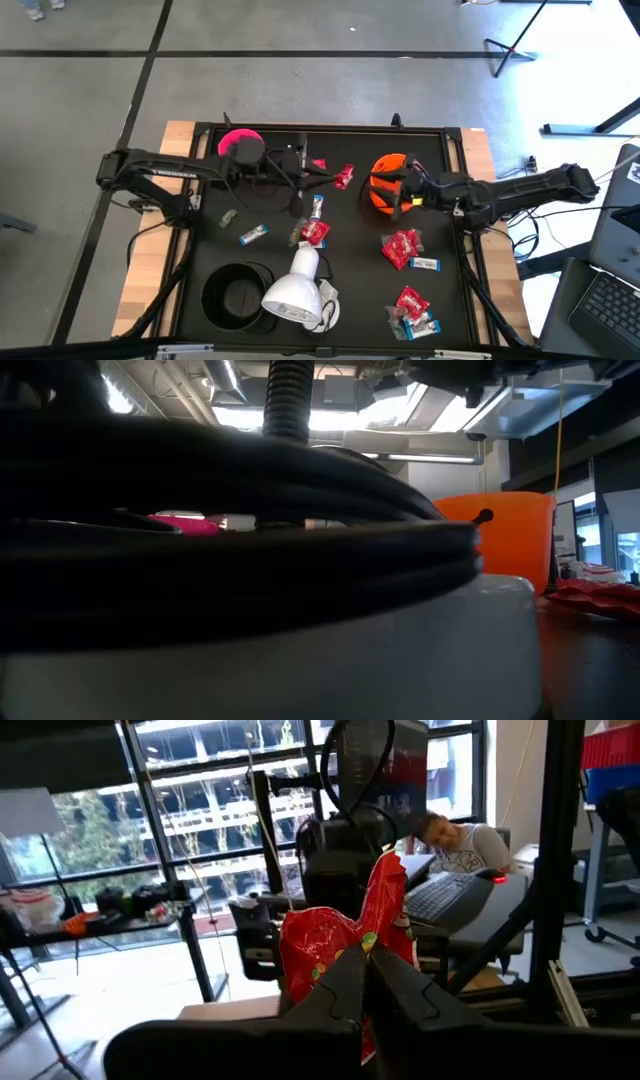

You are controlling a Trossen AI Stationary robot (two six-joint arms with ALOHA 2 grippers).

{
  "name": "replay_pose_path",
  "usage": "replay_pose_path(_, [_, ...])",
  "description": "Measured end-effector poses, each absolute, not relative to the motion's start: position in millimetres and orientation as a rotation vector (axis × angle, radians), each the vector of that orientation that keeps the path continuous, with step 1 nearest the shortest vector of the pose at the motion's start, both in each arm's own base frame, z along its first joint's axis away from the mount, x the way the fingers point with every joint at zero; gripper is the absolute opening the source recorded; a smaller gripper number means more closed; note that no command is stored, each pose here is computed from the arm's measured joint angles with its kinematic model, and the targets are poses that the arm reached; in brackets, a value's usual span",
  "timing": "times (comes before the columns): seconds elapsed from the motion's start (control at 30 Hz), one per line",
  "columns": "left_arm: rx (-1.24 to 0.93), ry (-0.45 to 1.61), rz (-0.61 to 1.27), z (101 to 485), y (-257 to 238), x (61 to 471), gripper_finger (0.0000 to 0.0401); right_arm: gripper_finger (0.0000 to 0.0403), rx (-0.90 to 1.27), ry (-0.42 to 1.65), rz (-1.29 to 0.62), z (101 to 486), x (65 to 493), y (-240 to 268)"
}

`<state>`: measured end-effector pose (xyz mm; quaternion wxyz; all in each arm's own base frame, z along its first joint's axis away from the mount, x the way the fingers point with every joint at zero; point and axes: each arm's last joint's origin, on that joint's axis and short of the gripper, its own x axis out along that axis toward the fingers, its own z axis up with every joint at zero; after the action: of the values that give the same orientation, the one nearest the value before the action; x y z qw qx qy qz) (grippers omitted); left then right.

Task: Sort candy
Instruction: Put the red candy into the orange bucket

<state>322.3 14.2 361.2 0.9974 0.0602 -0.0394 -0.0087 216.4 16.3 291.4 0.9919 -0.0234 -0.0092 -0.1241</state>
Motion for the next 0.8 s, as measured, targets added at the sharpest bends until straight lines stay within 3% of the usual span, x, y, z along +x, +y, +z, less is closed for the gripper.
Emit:
replay_pose_path(0.57, [0.090,-0.033,-0.028,348.7,12.7,332.0,0.0000,0.0154,-0.101,-0.153,-0.178,291.3,237.0,21.1])
replay_pose_path(0.8, [0.089,-0.020,-0.158,341.9,8.0,337.1,0.0000,0.0154,-0.109,-0.188,-0.072,293.9,237.0,24.2])
